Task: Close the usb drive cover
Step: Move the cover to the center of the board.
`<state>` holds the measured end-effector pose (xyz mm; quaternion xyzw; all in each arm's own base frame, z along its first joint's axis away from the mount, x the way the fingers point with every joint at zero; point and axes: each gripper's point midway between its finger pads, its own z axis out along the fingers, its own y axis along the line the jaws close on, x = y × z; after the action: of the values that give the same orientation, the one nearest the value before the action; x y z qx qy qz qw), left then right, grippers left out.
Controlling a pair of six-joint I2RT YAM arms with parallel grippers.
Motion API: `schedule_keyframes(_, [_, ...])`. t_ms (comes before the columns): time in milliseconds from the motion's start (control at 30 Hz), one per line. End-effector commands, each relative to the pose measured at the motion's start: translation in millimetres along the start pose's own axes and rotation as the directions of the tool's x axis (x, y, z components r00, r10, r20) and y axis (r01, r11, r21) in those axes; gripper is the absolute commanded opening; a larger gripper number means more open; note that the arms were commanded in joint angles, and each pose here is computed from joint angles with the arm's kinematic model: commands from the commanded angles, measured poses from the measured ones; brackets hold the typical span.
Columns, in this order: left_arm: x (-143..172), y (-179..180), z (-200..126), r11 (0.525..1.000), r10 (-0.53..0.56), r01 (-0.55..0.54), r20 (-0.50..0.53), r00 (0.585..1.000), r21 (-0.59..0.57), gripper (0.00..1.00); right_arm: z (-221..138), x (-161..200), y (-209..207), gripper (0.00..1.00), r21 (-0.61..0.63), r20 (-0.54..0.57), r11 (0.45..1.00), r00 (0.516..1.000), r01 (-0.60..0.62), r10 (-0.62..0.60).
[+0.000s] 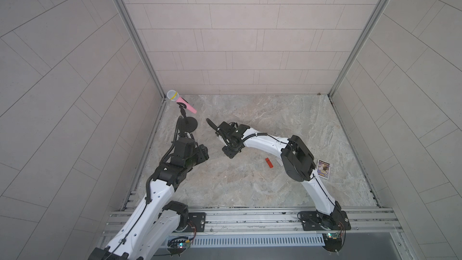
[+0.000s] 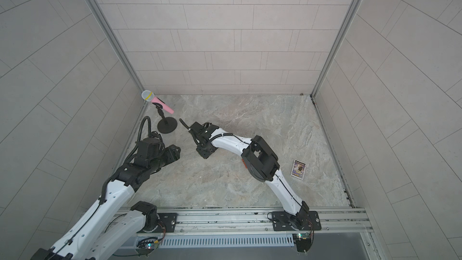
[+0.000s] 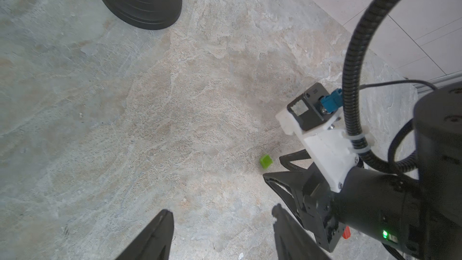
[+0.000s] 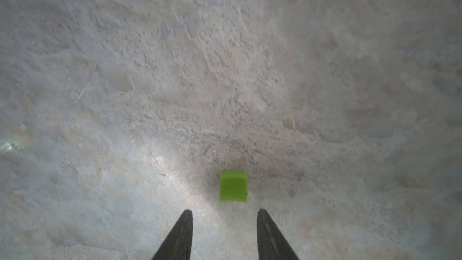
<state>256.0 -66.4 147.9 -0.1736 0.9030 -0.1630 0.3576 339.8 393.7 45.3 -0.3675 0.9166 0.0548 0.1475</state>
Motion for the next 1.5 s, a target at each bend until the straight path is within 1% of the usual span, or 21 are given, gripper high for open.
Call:
schedule_keyframes(0, [4, 10, 0, 0.999, -0.009, 0.009, -0.004, 1.0, -0.037, 0.7, 6, 9, -4, 0.44, 0.026, -0.057, 1.0, 0.998, -0.01, 0.011])
schedule_keyframes(133, [3, 8, 0, 1.0, -0.006, 0.006, -0.003, 1.0, -0.028, 0.7, 15, 8, 1, 0.42, 0.008, -0.084, 1.0, 0.996, -0.023, 0.024])
schedule_keyframes(467, [6, 8, 1, 1.0, -0.004, 0.004, -0.014, 1.0, -0.022, 0.7, 25, 11, -7, 0.39, 0.054, -0.112, 0.998, 0.993, -0.029, 0.035])
schedule_keyframes(567, [6, 6, 2, 1.0, -0.005, 0.005, -0.015, 1.0, -0.014, 0.7, 27, 14, -7, 0.35, 0.05, -0.127, 0.998, 0.991, -0.03, 0.036])
schedule_keyframes(667, [7, 6, 3, 1.0, -0.007, 0.007, -0.018, 1.0, -0.014, 0.7, 30, 18, -6, 0.29, 0.039, -0.14, 0.999, 0.99, -0.028, 0.034])
schedule_keyframes(767, [8, 5, 4, 1.0, -0.009, 0.009, -0.022, 1.0, -0.006, 0.7, 34, 22, -8, 0.26, 0.041, -0.153, 0.999, 0.987, -0.035, 0.041])
schedule_keyframes(1333, [13, 1, 7, 1.0, -0.02, 0.021, -0.05, 0.999, 0.02, 0.7, 51, 28, -10, 0.28, 0.032, -0.191, 0.997, 0.979, -0.064, 0.069])
schedule_keyframes(1467, [13, 0, 7, 0.999, -0.02, 0.021, -0.051, 0.998, 0.025, 0.7, 52, 28, -11, 0.25, 0.035, -0.194, 0.997, 0.978, -0.066, 0.072])
